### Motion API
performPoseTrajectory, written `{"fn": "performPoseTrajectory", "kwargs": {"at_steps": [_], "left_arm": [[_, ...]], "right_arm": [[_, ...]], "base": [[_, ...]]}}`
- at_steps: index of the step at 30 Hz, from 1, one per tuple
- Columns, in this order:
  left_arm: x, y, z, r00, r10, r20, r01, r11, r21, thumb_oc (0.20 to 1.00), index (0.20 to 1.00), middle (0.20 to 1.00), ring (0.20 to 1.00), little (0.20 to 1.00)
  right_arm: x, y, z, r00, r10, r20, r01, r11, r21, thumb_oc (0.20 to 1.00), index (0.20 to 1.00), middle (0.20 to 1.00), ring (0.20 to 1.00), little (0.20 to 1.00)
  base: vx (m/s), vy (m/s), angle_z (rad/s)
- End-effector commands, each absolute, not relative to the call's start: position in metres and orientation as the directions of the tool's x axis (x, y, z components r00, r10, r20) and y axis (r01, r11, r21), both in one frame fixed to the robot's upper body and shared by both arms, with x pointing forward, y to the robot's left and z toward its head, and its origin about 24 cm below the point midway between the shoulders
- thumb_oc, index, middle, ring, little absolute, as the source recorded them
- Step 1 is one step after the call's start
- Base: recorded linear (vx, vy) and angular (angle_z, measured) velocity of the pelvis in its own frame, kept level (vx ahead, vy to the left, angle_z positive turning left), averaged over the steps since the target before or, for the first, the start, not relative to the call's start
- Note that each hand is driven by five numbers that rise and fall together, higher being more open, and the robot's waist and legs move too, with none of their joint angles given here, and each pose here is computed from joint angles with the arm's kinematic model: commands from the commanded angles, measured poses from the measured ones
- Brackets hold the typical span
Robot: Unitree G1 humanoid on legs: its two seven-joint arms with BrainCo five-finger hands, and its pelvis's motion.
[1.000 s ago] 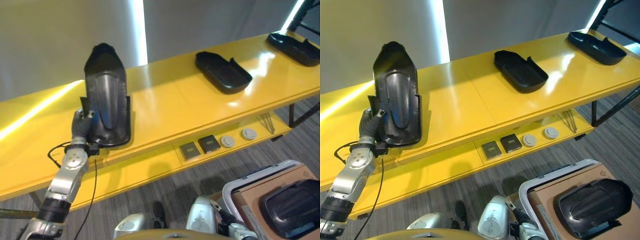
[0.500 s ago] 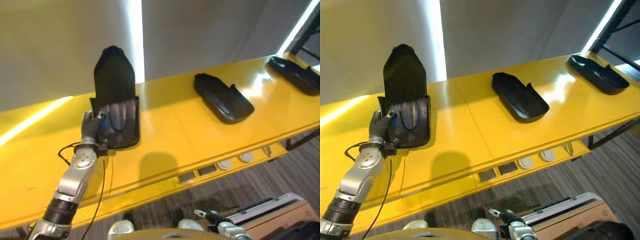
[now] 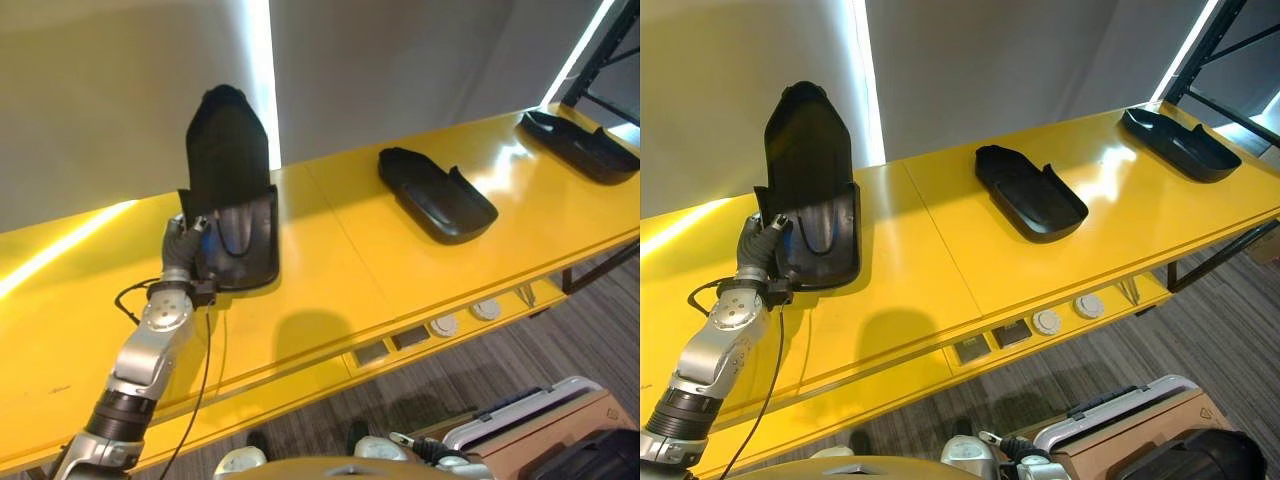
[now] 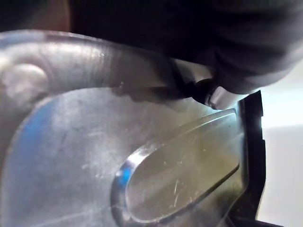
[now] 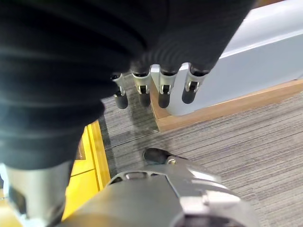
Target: Move parts from the plastic box to the shelf.
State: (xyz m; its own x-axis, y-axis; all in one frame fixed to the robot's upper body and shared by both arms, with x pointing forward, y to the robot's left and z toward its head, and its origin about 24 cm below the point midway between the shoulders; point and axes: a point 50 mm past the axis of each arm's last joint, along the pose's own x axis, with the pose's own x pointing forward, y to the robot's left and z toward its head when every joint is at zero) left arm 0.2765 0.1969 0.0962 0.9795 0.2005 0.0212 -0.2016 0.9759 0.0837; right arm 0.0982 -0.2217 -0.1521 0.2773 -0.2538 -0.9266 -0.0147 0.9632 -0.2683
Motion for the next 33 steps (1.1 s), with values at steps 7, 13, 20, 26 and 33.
{"fn": "performPoseTrajectory", "kwargs": {"at_steps": [7, 13, 20, 26, 33], "left_arm": [[0.291, 0.19, 0.109, 0.967, 0.248, -0.063, -0.253, 0.961, -0.114, 0.2, 0.2, 0.2, 0.2, 0.2], [0.305, 0.187, 0.075, 0.919, 0.304, -0.253, -0.333, 0.939, -0.082, 0.2, 0.2, 0.2, 0.2, 0.2], [0.312, 0.18, 0.045, 0.876, 0.303, -0.375, -0.337, 0.941, -0.026, 0.2, 0.2, 0.2, 0.2, 0.2], [0.31, 0.18, 0.027, 0.849, 0.327, -0.415, -0.33, 0.942, 0.065, 0.2, 0.2, 0.2, 0.2, 0.2], [0.3, 0.179, 0.005, 0.802, 0.355, -0.48, -0.32, 0.934, 0.156, 0.2, 0.2, 0.2, 0.2, 0.2]], "right_arm": [[0.101, -0.222, -0.15, 0.255, -0.258, -0.932, -0.066, 0.957, -0.283, 1.0, 1.0, 1.0, 1.0, 1.0], [0.099, -0.217, -0.151, 0.256, -0.246, -0.935, -0.097, 0.956, -0.278, 1.0, 1.0, 1.0, 1.0, 1.0], [0.094, -0.199, -0.154, 0.249, -0.219, -0.944, -0.074, 0.967, -0.244, 1.0, 1.0, 1.0, 1.0, 1.0], [0.095, -0.182, -0.155, 0.254, -0.192, -0.948, -0.074, 0.973, -0.217, 1.0, 1.0, 1.0, 1.0, 1.0], [0.097, -0.18, -0.155, 0.259, -0.192, -0.946, -0.1, 0.969, -0.225, 1.0, 1.0, 1.0, 1.0, 1.0]], "base": [[0.02, -0.01, -0.04], [0.01, -0.016, -0.03], [0.02, -0.052, -0.04], [0.0, -0.035, -0.01], [0.0, 0.005, -0.01]]}}
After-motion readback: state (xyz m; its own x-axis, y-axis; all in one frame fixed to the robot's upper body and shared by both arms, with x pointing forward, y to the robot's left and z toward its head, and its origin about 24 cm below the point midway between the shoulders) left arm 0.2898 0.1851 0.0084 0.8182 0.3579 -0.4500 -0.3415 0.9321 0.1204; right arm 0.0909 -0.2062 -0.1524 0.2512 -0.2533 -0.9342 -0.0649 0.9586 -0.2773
